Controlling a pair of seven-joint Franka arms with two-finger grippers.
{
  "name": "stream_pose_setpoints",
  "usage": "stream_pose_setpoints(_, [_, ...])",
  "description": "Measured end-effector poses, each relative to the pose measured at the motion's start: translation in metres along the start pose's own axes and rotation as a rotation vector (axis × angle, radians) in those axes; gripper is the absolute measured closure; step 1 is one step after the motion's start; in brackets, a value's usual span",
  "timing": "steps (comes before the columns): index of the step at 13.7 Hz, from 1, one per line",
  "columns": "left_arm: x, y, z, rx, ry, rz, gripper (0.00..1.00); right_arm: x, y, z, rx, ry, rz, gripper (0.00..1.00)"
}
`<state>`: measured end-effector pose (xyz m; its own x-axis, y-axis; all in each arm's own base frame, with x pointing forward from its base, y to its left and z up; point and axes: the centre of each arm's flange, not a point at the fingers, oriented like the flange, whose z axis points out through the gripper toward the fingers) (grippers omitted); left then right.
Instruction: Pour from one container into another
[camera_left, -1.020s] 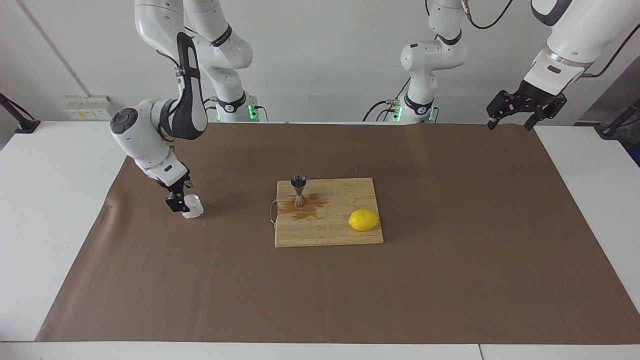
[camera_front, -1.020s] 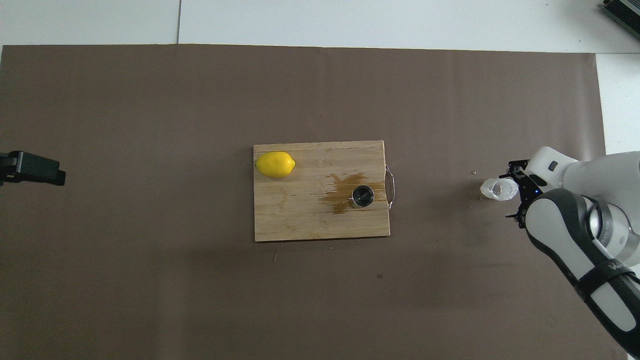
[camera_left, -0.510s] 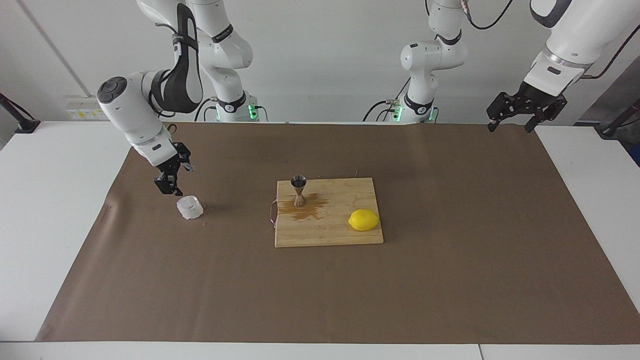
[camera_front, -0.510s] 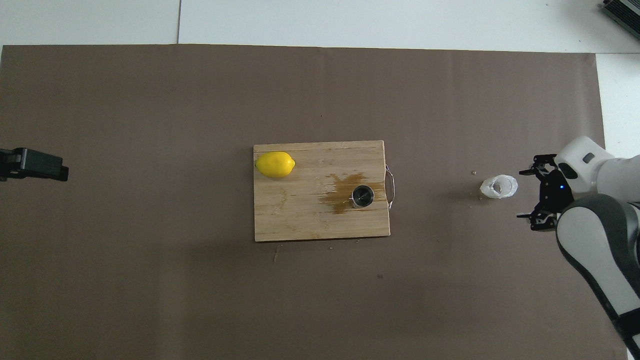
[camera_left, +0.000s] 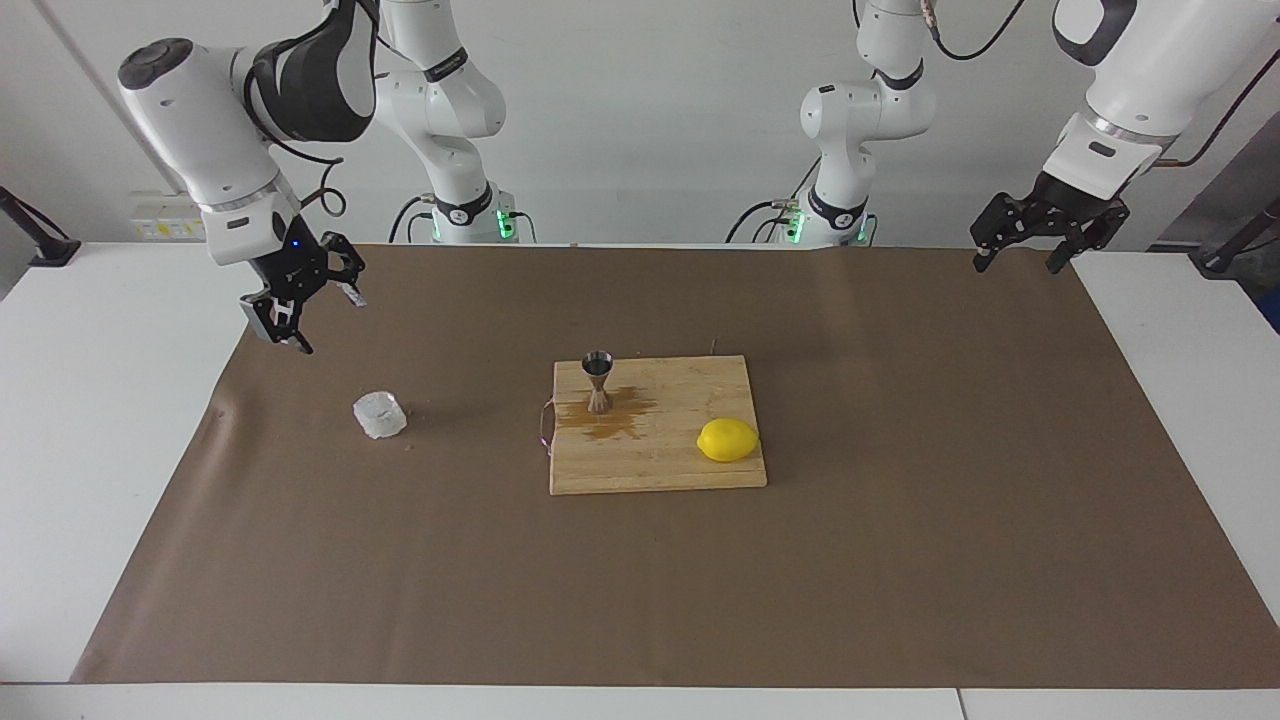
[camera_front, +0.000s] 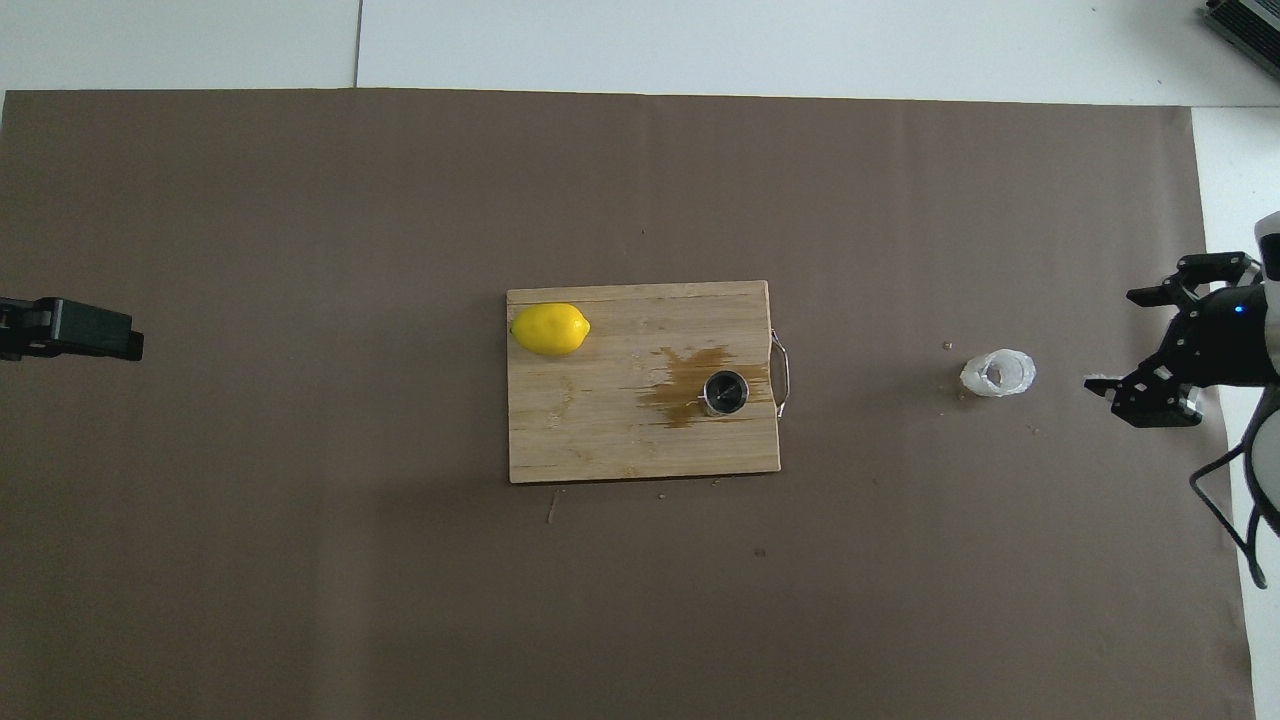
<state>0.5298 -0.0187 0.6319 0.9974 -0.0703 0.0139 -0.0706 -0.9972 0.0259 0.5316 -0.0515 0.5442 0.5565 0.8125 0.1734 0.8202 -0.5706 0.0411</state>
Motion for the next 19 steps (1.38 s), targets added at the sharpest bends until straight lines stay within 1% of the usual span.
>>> stream_pose_setpoints(3, [0.001,0.003,-0.006,0.001,0.015,0.006,0.00,0.013,-0.007,-0.039,0.015,-0.038,0.332,0.00])
stream_pose_setpoints(5, [0.002,0.006,-0.012,0.000,0.016,0.012,0.00,0.032,-0.016,-0.059,-0.010,-0.044,0.515,0.00])
stream_pose_setpoints(7, [0.006,0.008,-0.012,-0.001,0.012,0.015,0.00,0.059,-0.030,-0.071,-0.046,-0.038,0.690,0.00])
stream_pose_setpoints(8, [0.009,0.007,-0.008,-0.001,0.002,0.015,0.00,0.073,-0.038,-0.078,-0.066,-0.036,0.751,0.00])
stream_pose_setpoints(10, [0.017,0.006,0.004,-0.003,-0.019,0.014,0.00,0.093,-0.047,-0.090,-0.114,-0.048,0.798,0.00])
stream_pose_setpoints(11, [0.020,0.006,0.008,-0.004,-0.023,0.013,0.00,0.100,-0.048,-0.095,-0.123,-0.049,0.807,0.00])
stream_pose_setpoints(13, [0.023,0.005,0.007,-0.004,-0.013,0.011,0.00,0.106,-0.045,-0.104,-0.120,-0.060,0.832,0.00])
stream_pose_setpoints(15, [0.023,0.005,0.004,-0.004,-0.007,0.013,0.00,0.107,-0.039,-0.107,-0.105,-0.086,0.869,0.00])
stream_pose_setpoints(17, [0.022,0.011,0.002,-0.004,-0.003,0.022,0.00,0.111,-0.036,-0.104,-0.092,-0.112,0.904,0.00])
stream_pose_setpoints(19, [0.022,0.017,0.002,-0.004,-0.002,0.033,0.00,0.114,-0.033,-0.097,-0.090,-0.124,0.939,0.00])
